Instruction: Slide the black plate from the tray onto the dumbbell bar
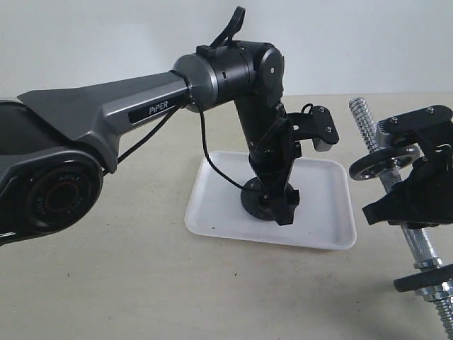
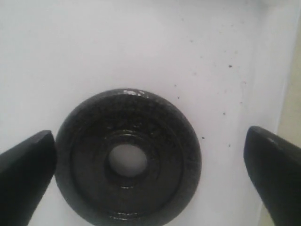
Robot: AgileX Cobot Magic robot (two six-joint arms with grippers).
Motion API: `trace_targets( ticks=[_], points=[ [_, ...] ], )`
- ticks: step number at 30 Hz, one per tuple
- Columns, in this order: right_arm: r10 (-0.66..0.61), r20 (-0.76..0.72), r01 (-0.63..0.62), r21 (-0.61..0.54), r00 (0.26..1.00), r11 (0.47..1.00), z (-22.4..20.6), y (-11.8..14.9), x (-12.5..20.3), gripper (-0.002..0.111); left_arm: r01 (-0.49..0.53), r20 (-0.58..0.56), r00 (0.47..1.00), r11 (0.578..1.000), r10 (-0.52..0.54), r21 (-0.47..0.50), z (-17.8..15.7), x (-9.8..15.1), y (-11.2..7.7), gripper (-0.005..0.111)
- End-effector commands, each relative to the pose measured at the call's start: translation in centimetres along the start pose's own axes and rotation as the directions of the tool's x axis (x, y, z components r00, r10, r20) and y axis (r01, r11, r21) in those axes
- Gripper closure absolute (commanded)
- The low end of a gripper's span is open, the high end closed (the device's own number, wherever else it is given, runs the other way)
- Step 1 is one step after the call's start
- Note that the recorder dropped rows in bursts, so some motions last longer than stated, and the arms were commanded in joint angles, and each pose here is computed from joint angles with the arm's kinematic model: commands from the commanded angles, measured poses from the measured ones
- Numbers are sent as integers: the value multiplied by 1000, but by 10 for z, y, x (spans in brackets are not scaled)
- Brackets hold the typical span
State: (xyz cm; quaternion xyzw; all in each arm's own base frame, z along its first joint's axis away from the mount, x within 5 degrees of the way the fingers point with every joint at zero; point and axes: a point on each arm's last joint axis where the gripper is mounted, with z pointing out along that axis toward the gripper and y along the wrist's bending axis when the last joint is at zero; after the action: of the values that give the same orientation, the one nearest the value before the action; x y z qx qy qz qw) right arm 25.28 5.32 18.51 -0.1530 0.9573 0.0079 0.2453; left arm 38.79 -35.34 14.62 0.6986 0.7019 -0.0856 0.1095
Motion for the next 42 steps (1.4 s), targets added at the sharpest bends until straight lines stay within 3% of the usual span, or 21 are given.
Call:
trace_targets(
  ticks=[1,11,31,42],
  points=[
    [-20,481,-5,50,877,999,-31,-6,-50,108,2,1,1000,1000,-2,-25,0,1,7,-3],
    [-20,481,-5,50,877,999,-31,-6,-50,108,44,-23,999,999,-44,-31,2,16,18,-3],
    [-21,481,-3,49,877,999,-31,-5,-50,108,94,-15,995,995,-95,-26,2,15,17,-3],
    [-21,481,-3,49,877,999,-31,-5,-50,108,130,-39,991,992,-130,-2,20,18,15,-3]
  ],
)
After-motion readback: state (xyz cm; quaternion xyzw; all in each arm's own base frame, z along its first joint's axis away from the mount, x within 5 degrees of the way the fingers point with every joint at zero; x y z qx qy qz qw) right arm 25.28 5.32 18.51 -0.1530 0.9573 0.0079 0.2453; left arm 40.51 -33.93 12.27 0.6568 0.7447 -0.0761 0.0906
